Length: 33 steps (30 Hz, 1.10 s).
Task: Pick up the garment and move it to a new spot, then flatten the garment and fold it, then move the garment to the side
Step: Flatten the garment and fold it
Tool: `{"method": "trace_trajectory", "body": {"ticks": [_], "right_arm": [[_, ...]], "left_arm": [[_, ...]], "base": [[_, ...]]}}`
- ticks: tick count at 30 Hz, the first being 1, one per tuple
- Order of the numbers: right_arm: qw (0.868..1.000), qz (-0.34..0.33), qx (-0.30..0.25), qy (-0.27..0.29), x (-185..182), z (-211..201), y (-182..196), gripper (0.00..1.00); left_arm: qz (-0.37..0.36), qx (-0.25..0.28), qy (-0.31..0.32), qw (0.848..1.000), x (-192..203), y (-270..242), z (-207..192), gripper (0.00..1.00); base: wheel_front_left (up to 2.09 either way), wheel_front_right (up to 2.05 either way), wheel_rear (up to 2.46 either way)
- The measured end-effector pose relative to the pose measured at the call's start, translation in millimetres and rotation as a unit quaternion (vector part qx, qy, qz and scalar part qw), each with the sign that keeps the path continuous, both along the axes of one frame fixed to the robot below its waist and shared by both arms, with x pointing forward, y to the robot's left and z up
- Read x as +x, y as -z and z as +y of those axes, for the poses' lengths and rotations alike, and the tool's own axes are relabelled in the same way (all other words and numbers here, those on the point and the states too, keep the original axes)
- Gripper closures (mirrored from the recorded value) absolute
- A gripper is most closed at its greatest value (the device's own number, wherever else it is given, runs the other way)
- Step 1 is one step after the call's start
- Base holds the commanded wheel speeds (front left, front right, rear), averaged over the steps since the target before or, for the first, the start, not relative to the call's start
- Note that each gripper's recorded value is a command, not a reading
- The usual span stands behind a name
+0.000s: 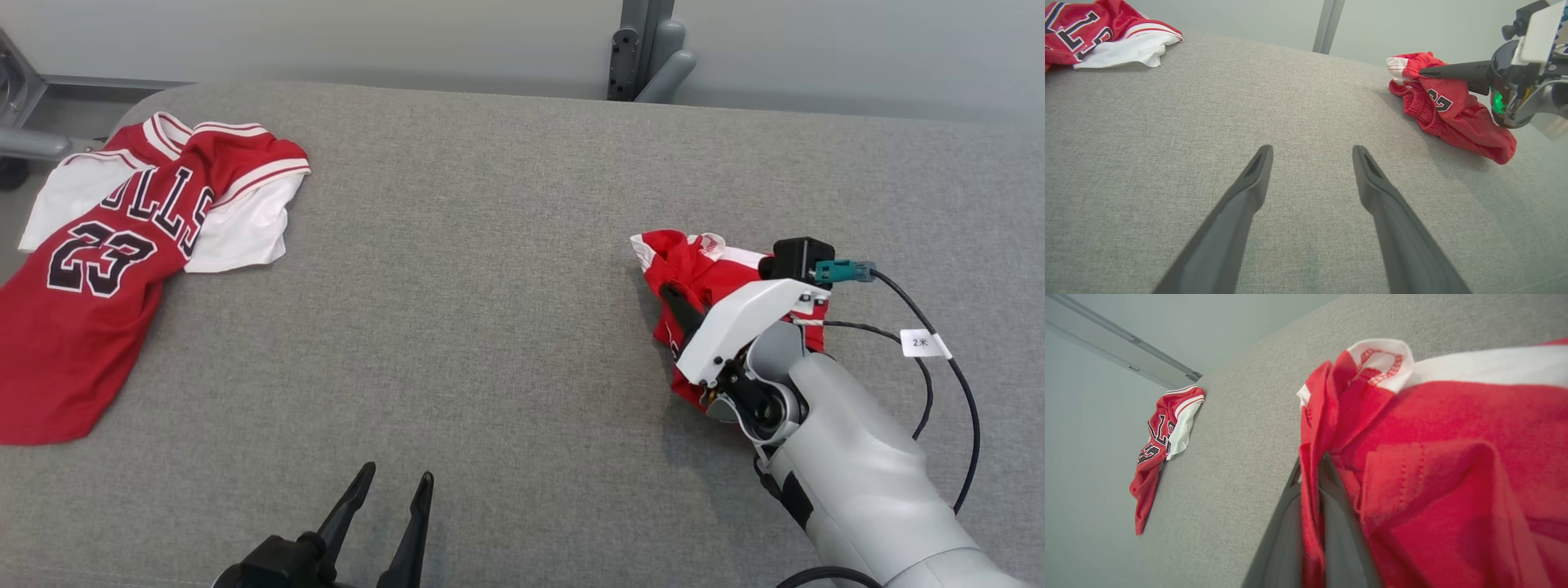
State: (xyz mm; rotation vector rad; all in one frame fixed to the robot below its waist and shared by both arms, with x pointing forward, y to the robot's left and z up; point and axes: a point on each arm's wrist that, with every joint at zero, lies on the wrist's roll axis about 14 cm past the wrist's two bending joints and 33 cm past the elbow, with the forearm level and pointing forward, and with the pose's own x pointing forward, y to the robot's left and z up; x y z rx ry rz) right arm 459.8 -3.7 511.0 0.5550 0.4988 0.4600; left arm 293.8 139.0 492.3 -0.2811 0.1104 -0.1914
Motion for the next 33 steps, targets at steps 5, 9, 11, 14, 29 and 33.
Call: {"method": "trace_trajectory", "body": {"ticks": [5, 9, 11, 14, 29, 33], "right_arm": [[0.999, -0.042, -0.005, -0.005, -2, 7, -13, 0.00], [0.996, -0.091, -0.003, -0.010, -10, 13, -31, 0.00], [0.993, -0.120, -0.008, -0.007, -16, 11, -37, 0.00], [0.982, -0.182, -0.039, 0.006, -22, -12, -47, 0.00], [0.916, -0.296, -0.222, 0.155, -79, -168, -41, 0.00], [0.919, -0.278, -0.228, 0.164, -91, -167, -27, 0.60]], "left_arm": [[-0.004, -0.002, 0.002, 1.000, 0, -2, -2, 0.00], [-0.005, -0.005, -0.005, 1.000, -4, -2, 1, 0.00], [-0.005, -0.008, -0.011, 1.000, -7, -2, 2, 0.00], [-0.005, -0.014, -0.021, 1.000, -12, -2, 5, 0.00], [-0.014, -0.019, -0.038, 0.999, -20, -6, 8, 0.00], [-0.013, -0.018, -0.038, 0.999, -18, -6, 8, 0.00]], "base": [[0.00, 0.00, 0.00], [0.00, 0.00, 0.00], [0.00, 0.00, 0.00], [0.00, 0.00, 0.00], [0.00, 0.00, 0.00], [0.00, 0.00, 0.00]]}}
